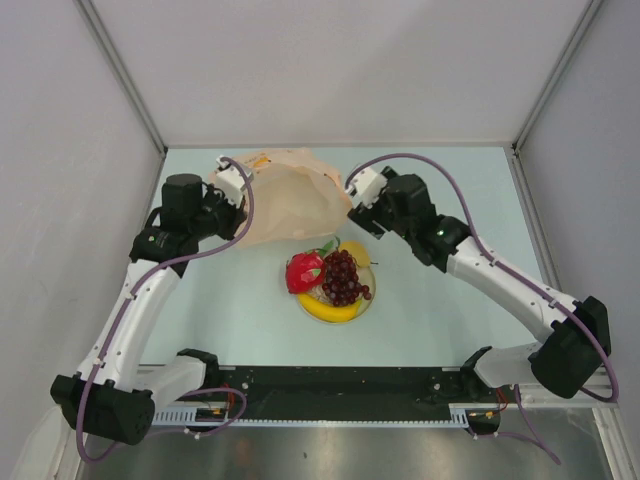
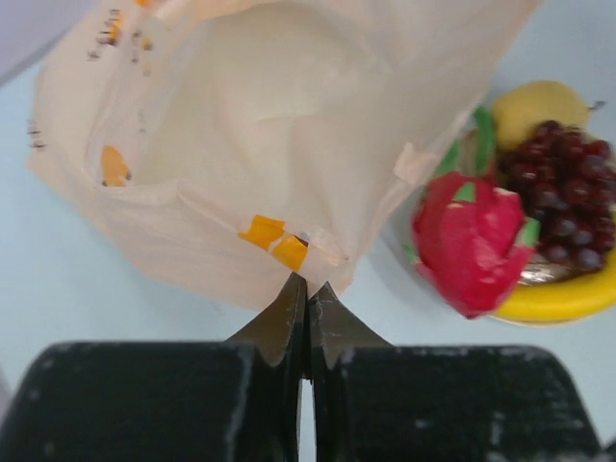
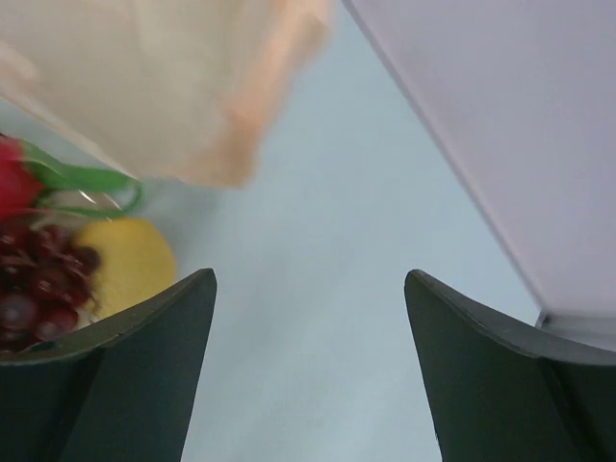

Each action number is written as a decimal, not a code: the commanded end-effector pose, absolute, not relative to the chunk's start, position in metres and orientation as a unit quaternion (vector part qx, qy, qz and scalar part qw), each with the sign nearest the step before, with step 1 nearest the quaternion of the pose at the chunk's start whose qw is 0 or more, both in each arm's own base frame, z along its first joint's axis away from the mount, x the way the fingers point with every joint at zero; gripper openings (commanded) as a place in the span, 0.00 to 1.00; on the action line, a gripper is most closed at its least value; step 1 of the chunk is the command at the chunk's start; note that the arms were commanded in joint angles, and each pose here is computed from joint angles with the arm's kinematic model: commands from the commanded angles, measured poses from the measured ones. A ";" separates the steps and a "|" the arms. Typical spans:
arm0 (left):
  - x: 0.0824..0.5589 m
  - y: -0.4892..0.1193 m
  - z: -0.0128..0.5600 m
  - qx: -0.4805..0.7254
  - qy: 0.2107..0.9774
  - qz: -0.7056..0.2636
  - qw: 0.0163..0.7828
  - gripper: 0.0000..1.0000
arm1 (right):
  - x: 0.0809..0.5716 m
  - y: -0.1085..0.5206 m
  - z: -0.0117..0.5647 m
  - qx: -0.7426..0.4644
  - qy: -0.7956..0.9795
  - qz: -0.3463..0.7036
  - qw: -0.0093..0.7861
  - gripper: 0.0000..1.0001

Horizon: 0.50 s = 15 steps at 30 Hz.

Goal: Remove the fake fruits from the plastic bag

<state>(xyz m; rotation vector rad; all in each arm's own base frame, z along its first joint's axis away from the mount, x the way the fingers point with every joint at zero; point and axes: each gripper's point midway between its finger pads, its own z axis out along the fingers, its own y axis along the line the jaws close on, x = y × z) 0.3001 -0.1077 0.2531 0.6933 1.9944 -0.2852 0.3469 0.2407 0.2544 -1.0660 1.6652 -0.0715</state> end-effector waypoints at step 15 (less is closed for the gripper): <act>0.310 -0.037 0.408 0.164 0.714 0.018 0.680 1.00 | 0.325 0.119 0.260 -0.227 0.838 0.084 0.488 0.92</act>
